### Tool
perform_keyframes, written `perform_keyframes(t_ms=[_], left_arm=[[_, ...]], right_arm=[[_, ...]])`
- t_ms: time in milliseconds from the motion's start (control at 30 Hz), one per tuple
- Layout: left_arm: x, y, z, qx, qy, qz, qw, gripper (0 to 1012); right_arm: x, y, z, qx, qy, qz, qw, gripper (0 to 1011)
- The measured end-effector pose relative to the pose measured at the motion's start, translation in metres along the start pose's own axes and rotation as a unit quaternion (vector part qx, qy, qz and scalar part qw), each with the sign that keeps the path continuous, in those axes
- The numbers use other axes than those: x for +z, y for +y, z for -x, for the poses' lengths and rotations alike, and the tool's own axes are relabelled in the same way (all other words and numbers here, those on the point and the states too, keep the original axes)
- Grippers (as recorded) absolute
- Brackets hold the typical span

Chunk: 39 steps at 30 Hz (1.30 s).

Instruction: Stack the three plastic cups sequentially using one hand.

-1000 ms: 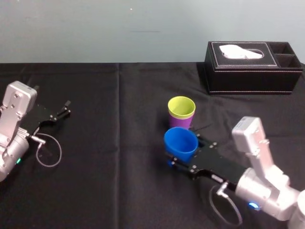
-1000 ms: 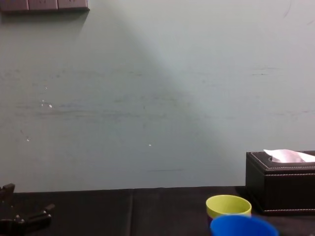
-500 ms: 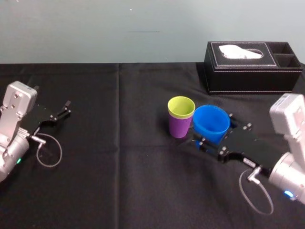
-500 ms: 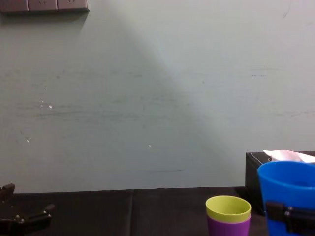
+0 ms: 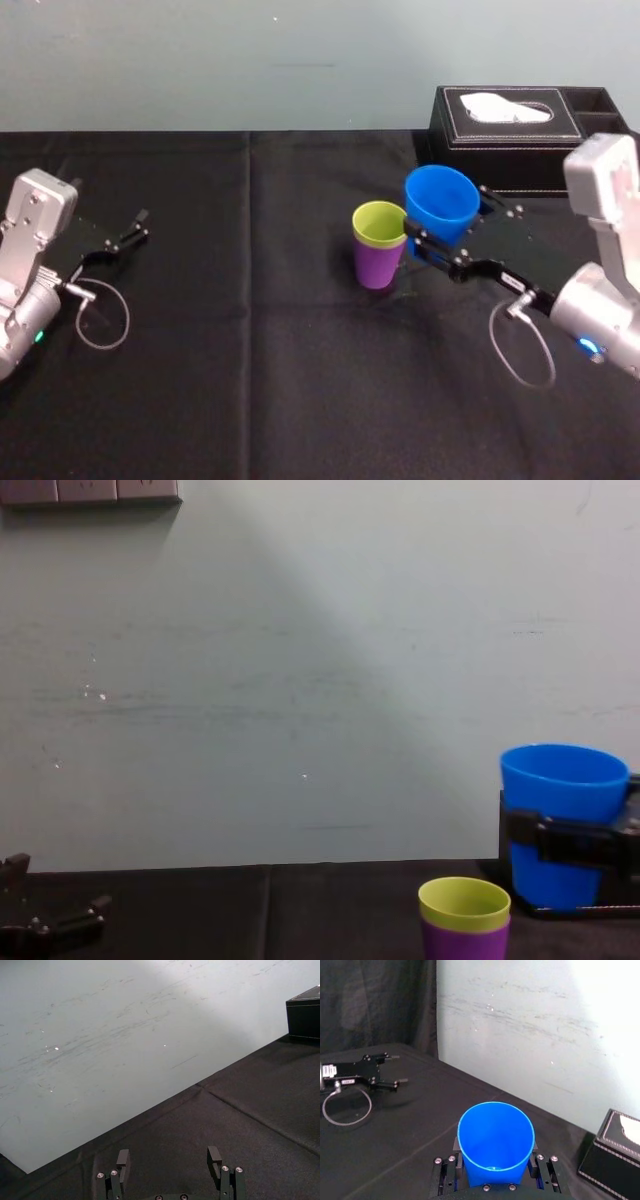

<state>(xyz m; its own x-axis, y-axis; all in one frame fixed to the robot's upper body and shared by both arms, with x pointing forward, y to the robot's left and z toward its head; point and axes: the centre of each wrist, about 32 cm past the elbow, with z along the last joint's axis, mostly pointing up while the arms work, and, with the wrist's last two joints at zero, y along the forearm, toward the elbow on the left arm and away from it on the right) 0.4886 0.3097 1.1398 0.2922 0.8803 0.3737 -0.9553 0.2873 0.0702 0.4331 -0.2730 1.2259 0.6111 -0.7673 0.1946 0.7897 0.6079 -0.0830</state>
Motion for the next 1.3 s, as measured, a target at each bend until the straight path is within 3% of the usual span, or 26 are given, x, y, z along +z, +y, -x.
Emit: perform_keyframes(t_ms=[300,533,1100,1300], left_arm=[[0.000,0.000,0.0000,0.000,0.000,0.000,1.0000,1011],[0.000,0.000,0.0000,0.000,0.000,0.000,1.0000,1011],[0.000,0.000,0.0000,0.000,0.000,0.000,1.0000,1011],[0.000,0.000,0.0000,0.000,0.000,0.000,1.0000,1011]], right_arm=[[0.010,0.034,-0.0021,0.006,-0.009,0.000,0.9999,715],[0.009,0.056,-0.0027,0.003,-0.007,0.010,0.9999,715],[0.000,0.074,-0.0069,-0.003,0.001,0.018,0.9998,715],[-0.004,0.077,-0.0124,-0.003,0.010,0.023,0.9997,715]])
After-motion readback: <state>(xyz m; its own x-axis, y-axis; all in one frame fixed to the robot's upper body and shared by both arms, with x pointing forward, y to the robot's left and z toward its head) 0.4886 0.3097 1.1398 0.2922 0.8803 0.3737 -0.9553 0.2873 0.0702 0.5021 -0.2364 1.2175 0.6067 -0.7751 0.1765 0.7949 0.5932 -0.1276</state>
